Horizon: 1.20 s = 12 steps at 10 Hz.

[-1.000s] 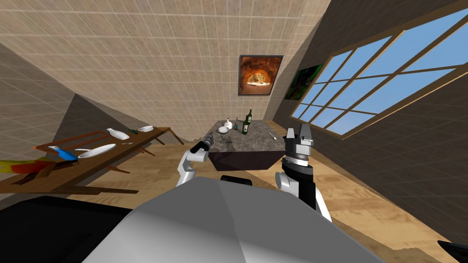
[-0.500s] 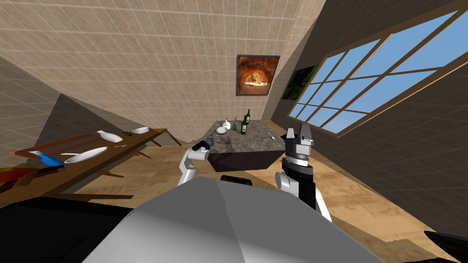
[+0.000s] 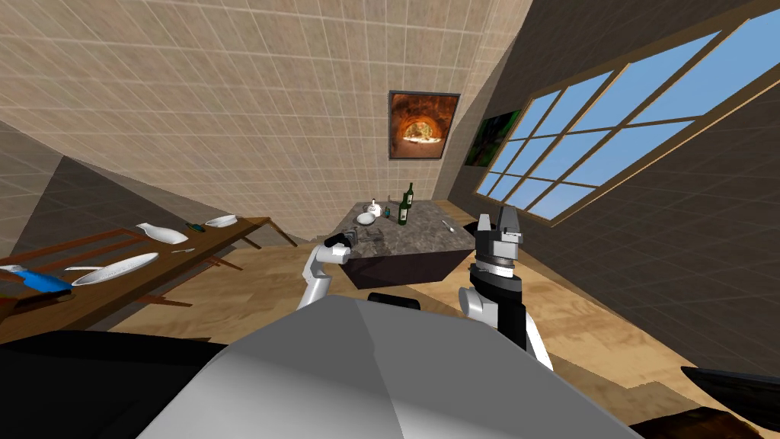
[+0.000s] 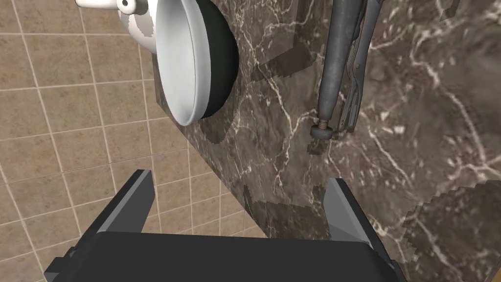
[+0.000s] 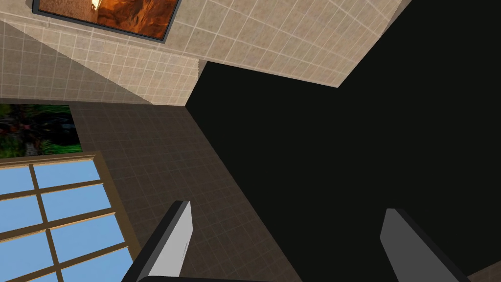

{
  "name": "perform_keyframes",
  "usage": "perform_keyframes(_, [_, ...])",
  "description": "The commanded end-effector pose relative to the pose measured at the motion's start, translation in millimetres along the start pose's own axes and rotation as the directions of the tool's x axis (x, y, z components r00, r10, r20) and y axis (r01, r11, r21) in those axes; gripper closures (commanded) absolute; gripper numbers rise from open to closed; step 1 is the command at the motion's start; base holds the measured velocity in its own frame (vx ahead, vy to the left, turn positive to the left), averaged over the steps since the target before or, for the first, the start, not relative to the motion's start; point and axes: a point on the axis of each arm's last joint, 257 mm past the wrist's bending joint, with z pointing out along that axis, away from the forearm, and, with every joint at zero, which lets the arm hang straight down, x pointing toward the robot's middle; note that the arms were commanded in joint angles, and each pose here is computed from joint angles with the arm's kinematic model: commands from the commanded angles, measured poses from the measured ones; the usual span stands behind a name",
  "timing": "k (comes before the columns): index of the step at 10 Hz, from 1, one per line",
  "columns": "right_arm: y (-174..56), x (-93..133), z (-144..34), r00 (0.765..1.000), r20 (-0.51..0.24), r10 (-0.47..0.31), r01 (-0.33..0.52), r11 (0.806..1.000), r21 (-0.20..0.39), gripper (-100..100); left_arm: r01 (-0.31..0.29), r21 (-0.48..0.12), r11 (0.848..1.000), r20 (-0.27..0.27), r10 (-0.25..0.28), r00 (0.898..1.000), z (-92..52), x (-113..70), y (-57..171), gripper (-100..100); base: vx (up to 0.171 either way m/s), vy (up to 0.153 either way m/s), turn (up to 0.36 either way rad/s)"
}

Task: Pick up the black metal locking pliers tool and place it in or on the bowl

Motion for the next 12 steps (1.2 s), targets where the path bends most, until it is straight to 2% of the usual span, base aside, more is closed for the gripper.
perform_keyframes(1, [0, 0, 0.0, 1.000, 0.000, 0.000, 0.000, 1.000, 0.000, 0, 0.007, -0.046, 0.999, 0.006, -0.007, 1.000, 0.9, -0.8, 11, -100, 0.021, -0.012, -0.040])
perform_keyframes(7, [0, 0, 0.0, 1.000, 0.000, 0.000, 0.000, 1.000, 0.000, 0, 0.039, -0.182, 0.983, 0.025, -0.035, 0.999, 5.4, -0.5, 37, -100, 0.023, -0.010, -0.054])
perform_keyframes(12, [0, 0, 0.0, 1.000, 0.000, 0.000, 0.000, 1.000, 0.000, 0, 0.059, -0.287, 0.956, 0.049, -0.047, 0.998, 4.9, -3.0, 56, -100, 0.020, -0.008, -0.054])
